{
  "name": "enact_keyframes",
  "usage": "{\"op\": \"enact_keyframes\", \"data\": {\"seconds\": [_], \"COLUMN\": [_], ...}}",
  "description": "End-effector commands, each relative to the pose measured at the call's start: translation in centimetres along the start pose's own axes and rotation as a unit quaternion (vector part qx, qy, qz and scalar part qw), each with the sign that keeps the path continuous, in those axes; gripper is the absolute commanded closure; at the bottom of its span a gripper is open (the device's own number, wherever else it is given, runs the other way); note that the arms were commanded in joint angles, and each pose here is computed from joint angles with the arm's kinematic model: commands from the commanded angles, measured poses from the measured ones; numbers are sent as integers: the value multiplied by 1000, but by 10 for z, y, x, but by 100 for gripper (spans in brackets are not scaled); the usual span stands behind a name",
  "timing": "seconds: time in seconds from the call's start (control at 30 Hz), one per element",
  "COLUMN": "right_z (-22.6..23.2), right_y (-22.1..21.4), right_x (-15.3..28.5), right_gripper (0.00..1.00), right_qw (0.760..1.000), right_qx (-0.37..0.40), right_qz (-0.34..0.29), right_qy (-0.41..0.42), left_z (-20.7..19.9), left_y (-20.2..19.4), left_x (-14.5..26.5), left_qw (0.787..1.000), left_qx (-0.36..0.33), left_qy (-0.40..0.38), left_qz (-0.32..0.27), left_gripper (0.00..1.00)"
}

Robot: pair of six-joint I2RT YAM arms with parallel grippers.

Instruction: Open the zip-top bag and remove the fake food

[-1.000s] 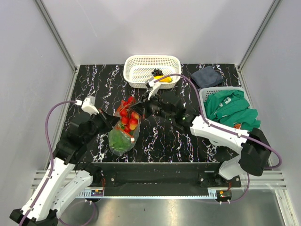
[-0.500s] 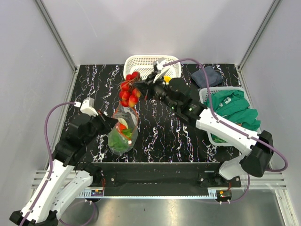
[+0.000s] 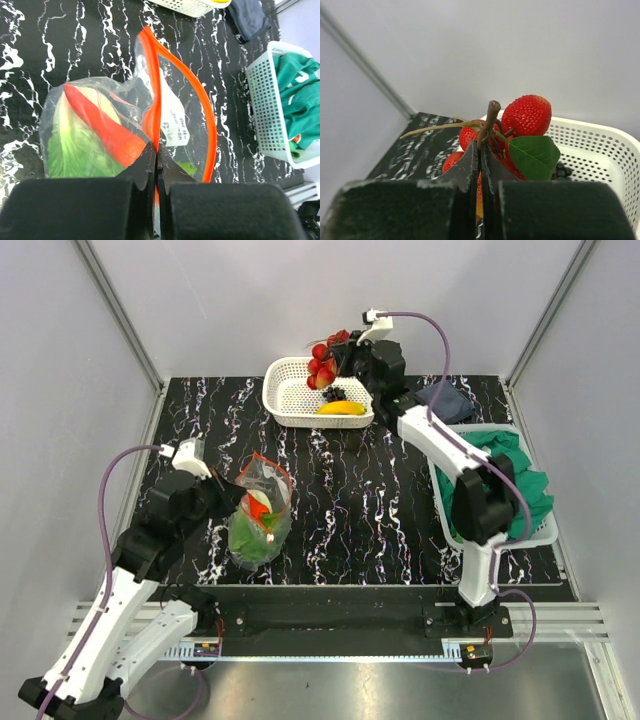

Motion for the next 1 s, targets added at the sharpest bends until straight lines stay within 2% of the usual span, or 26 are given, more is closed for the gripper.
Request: {"op": "enact_keyframes", "data": {"seconds": [0.0,0.07,0.1,0.13,0.17,0.23,0.47,0.63,0.67,0.7,0.77,0.8,0.9,0.97], "right_z": [-21,-40,-44,-56,-61,-74,-104,-145,-148,-155,-163,-165,-162,-157], "right_y": [12,-23,-21,-44,-41,-64,-93,-115,-107,-118,-112,-120,-117,-107], "right_x": [-39,-55,-60,-67,-71,-78,-76,-73,-76,-75,-79,-80,-85,-88], "right_gripper": [100,100,100,100,100,100,100,100,98,95,86,74,57,49], "right_qw": [999,1000,999,998,998,996,986,973,974,971,971,970,973,975], "right_qx": [6,22,35,39,41,41,53,50,39,29,12,8,10,8], "right_qz": [-32,1,-1,26,23,57,101,142,135,155,149,161,168,164], "right_qy": [1,-20,-26,-45,-48,-57,-118,-175,-177,-181,-185,-180,-159,-152], "left_z": [-5,-6,-6,-6,-7,-7,-9,-8,-9,-10,-9,-9,-8,-8], "left_y": [20,21,22,22,23,25,23,21,21,22,21,20,18,18], "left_x": [3,1,-1,-1,-1,-3,-11,-13,-14,-14,-16,-16,-17,-16], "left_qw": [999,999,999,999,999,999,999,999,999,999,999,1000,1000,1000], "left_qx": [-27,-30,-31,-32,-33,-39,-29,-24,-24,-22,-20,-18,-17,-14], "left_qy": [7,8,10,10,10,14,3,1,1,-3,-2,-2,1,0], "left_qz": [-29,-26,-25,-24,-26,-25,-27,-28,-27,-29,-27,-26,-24,-26], "left_gripper": [100,100,100,100,100,100,100,100,100,100,100,100,100,100]}}
Point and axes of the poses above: each gripper's point midway between its finger pads, its own x axis back along the fingers, its own z axis along the line the jaws close on, y = z × x, the point moved 7 cm from there along x, back along the fingers, and after that the axes turned 3 degrees about -x, right-handed, at the moved point
